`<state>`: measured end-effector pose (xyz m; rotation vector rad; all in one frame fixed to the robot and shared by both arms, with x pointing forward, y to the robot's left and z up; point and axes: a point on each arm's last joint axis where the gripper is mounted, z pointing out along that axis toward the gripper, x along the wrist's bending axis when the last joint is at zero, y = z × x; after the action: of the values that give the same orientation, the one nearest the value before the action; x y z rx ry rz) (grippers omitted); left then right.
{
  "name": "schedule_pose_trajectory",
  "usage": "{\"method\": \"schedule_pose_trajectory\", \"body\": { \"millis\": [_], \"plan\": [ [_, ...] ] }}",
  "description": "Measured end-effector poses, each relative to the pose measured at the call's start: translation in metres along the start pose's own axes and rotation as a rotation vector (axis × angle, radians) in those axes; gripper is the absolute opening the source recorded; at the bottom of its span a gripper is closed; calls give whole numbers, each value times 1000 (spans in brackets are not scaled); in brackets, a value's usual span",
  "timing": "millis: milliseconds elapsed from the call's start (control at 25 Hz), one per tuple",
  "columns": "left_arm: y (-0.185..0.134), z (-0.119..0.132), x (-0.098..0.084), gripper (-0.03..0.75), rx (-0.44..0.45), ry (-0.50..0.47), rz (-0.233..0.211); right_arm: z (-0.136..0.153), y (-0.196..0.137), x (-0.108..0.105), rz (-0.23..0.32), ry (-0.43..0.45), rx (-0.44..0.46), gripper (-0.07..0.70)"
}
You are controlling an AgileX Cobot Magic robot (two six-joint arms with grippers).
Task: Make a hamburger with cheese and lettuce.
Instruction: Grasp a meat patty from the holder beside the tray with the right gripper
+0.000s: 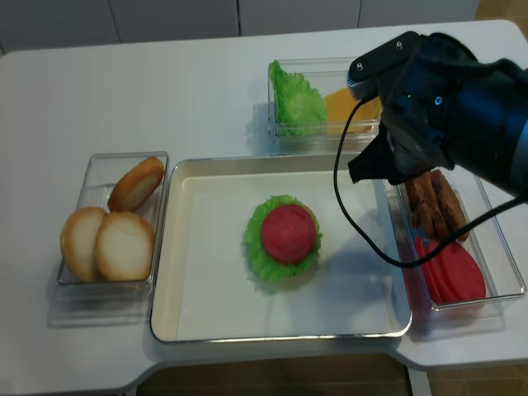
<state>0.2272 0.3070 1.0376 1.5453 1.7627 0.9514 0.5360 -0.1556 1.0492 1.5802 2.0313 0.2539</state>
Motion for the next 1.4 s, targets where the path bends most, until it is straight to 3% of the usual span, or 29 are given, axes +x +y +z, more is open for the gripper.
{"method": "schedule_pose_trajectory", "body": {
  "millis": [1400],
  "plan": [
    [0,0,0,416,0,0,0,-40,-3,-18,55,42,-73,119]
  ]
}}
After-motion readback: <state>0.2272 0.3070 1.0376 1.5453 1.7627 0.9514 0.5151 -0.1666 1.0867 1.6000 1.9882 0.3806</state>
